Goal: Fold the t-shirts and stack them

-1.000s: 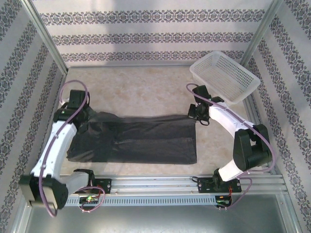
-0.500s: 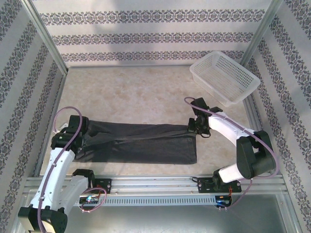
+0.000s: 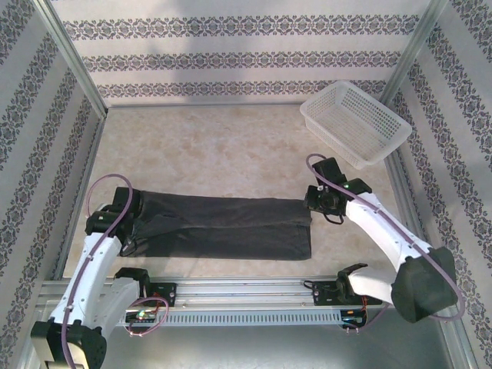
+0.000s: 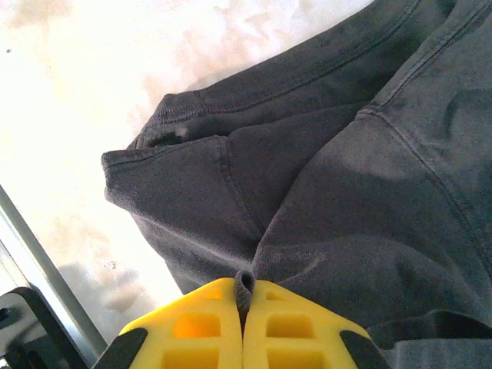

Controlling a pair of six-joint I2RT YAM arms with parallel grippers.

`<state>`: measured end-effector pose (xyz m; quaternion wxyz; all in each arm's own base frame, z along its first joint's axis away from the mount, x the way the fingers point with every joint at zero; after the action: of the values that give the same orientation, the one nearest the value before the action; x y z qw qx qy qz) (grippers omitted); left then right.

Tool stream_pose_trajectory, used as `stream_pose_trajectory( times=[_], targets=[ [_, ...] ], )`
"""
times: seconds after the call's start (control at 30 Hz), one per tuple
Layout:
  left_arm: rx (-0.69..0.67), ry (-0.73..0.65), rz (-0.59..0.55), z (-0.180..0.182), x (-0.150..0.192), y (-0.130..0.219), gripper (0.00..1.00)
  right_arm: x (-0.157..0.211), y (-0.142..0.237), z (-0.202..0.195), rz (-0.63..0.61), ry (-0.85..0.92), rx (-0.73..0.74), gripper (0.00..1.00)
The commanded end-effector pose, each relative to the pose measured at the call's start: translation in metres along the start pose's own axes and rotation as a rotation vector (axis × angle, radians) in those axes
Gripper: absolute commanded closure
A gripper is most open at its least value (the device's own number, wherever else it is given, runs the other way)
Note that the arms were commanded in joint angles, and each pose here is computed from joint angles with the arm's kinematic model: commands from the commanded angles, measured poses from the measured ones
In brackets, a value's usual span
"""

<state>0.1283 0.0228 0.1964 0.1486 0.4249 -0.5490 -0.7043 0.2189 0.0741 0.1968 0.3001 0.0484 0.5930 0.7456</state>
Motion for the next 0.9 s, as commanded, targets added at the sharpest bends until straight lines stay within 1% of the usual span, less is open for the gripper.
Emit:
stream_pose_trajectory(
  times=[0.0,0.13,0.23,0.3,0.4,0.5,0.6,0.67,0.73,0.87],
  targets=[
    [-0.045,0.018,-0.012,0.002,-0.002,-0.003,1.00,-0.001,-0.013,0.003,0.031,-0.117,0.014,0.72],
    [-0.042,0.010,-0.015,-0.004,-0.007,-0.005,1.00,-0.007,-0.032,0.017,0.103,-0.210,0.020,0.73],
    [-0.043,0.009,-0.016,-0.007,-0.009,-0.006,1.00,-0.003,-0.048,0.018,0.169,-0.267,0.032,0.75],
    [-0.047,0.007,-0.017,-0.007,-0.009,-0.007,1.00,0.006,-0.062,0.012,0.240,-0.303,0.065,0.78],
    [-0.046,0.005,-0.017,-0.008,-0.008,-0.008,1.00,0.021,-0.071,0.002,0.323,-0.319,0.090,0.88],
    [-0.046,0.000,-0.016,-0.007,-0.008,-0.010,1.00,0.033,-0.068,-0.010,0.343,-0.311,0.109,0.95],
    [-0.041,-0.003,-0.001,-0.009,-0.006,-0.014,1.00,0.040,-0.069,-0.023,0.338,-0.305,0.136,0.97],
    [-0.031,-0.005,0.018,-0.013,-0.004,-0.019,0.99,0.041,-0.076,-0.029,0.363,-0.319,0.154,0.97],
    [-0.011,-0.010,0.041,-0.018,-0.004,-0.023,0.93,0.038,-0.081,-0.030,0.379,-0.317,0.171,0.97],
    [0.015,-0.015,0.079,-0.027,-0.008,-0.022,0.67,0.026,-0.071,-0.022,0.330,-0.294,0.157,0.87]
  ],
)
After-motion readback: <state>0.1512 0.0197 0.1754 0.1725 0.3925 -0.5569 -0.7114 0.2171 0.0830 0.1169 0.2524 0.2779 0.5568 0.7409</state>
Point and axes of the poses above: each hand's point on the last joint's axis, 136 mm out from that joint toward the fingers, its own y axis back along the fingers, its own z axis along the line the jaws close on, x = y × z, the point moved 10 cm from there along y, back along the fingers, and after that the axes turned 12 degrees about -y, right-handed, at the moved point
